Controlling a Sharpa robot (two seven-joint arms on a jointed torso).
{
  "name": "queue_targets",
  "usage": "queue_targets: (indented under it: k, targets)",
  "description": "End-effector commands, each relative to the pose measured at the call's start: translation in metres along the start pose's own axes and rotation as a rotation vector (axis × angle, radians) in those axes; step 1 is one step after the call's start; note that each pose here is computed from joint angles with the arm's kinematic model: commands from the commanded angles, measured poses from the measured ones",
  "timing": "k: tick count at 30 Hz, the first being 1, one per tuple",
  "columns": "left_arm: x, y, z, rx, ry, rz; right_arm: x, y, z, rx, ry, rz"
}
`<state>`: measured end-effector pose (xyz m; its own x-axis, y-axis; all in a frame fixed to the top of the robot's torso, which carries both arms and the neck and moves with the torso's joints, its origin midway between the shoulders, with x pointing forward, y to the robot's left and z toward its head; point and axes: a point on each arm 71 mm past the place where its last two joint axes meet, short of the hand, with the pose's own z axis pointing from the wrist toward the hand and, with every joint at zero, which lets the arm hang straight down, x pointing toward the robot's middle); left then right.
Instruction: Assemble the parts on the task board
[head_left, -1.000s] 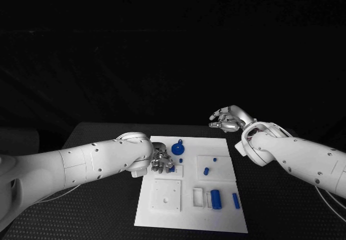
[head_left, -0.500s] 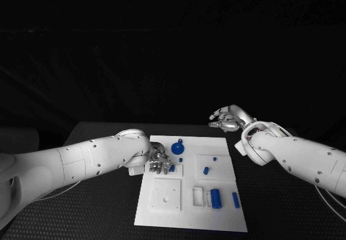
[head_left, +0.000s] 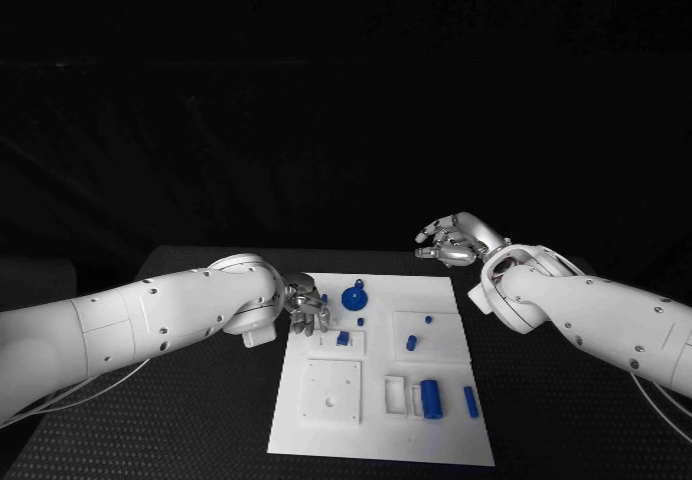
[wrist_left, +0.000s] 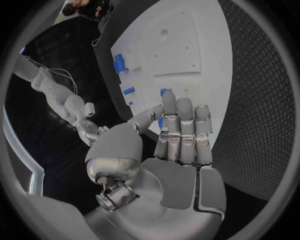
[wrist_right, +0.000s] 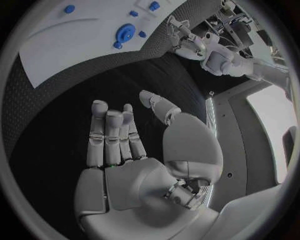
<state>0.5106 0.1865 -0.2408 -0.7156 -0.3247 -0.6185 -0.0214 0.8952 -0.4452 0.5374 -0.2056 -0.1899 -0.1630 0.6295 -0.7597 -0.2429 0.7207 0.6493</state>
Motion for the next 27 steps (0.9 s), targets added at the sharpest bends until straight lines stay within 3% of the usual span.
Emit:
queue_targets:
  k: [1, 8, 16, 19, 27]
  targets:
    - [-0.0065, 0.0003, -0.0056, 0.086, -0.082, -0.051, 0.007, 0.007, -0.001, -0.080, 0.077, -0.103]
    - [-0.0145, 0.0121, -0.0168, 0.173, -0.150, -0.141, 0.031, 0.026, -0.003, -0.217, 0.204, -0.316]
    - [-0.0303, 0.0216, -0.0263, 0.305, -0.279, -0.415, 0.073, 0.055, -0.005, -0.368, 0.318, -0.490]
    - [-0.0349, 0.0242, -0.0280, 0.320, -0.330, -0.548, 0.087, 0.060, -0.005, -0.399, 0.351, -0.537]
    - [-0.0386, 0.0283, -0.0318, 0.336, -0.373, -0.635, 0.120, 0.072, -0.008, -0.483, 0.417, -0.644]
